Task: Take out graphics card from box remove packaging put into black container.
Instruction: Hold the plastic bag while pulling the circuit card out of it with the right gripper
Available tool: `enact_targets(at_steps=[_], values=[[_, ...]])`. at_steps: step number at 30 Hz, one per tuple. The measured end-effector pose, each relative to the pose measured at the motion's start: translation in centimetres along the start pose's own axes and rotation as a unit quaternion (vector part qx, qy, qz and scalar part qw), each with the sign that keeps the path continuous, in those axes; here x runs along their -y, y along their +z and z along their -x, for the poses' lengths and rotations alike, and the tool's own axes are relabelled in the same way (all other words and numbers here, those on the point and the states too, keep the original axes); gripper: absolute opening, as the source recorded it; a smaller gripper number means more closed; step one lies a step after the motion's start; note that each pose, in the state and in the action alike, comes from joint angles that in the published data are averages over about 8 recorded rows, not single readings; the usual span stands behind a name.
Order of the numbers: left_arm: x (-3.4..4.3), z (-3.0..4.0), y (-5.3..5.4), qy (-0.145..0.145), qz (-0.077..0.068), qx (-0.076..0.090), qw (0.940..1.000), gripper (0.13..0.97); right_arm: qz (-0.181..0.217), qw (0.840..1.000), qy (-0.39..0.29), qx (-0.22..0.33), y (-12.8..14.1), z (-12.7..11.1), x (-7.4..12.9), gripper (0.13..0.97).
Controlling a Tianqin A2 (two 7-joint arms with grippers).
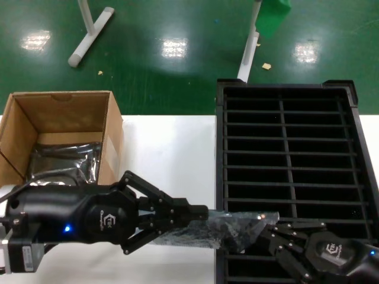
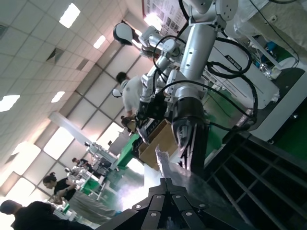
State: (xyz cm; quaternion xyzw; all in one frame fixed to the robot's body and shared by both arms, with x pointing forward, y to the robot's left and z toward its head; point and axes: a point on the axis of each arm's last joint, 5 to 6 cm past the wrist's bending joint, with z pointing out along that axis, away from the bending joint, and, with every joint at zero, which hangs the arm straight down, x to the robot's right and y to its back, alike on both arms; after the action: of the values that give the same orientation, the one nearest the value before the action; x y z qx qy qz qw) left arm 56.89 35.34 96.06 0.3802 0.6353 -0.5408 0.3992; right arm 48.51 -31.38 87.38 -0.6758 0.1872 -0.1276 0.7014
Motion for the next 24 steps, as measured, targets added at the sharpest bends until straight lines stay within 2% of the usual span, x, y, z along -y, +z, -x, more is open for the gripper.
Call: enact_targets(at_steps=[13,24], values=[[-0.28,0.75,0.33,0.014,0.002,0.015,0.9998,0.142,0.003,1.0,0.008,0.003,-0.72,-0.37,-0.23,0.147],[-0.04,0.6,0.45,0.014,0.001,0.019,0.9997,0.142,0.005,1.0,0.012,0.009,-0.83,-0.89,-0.1,0.147]])
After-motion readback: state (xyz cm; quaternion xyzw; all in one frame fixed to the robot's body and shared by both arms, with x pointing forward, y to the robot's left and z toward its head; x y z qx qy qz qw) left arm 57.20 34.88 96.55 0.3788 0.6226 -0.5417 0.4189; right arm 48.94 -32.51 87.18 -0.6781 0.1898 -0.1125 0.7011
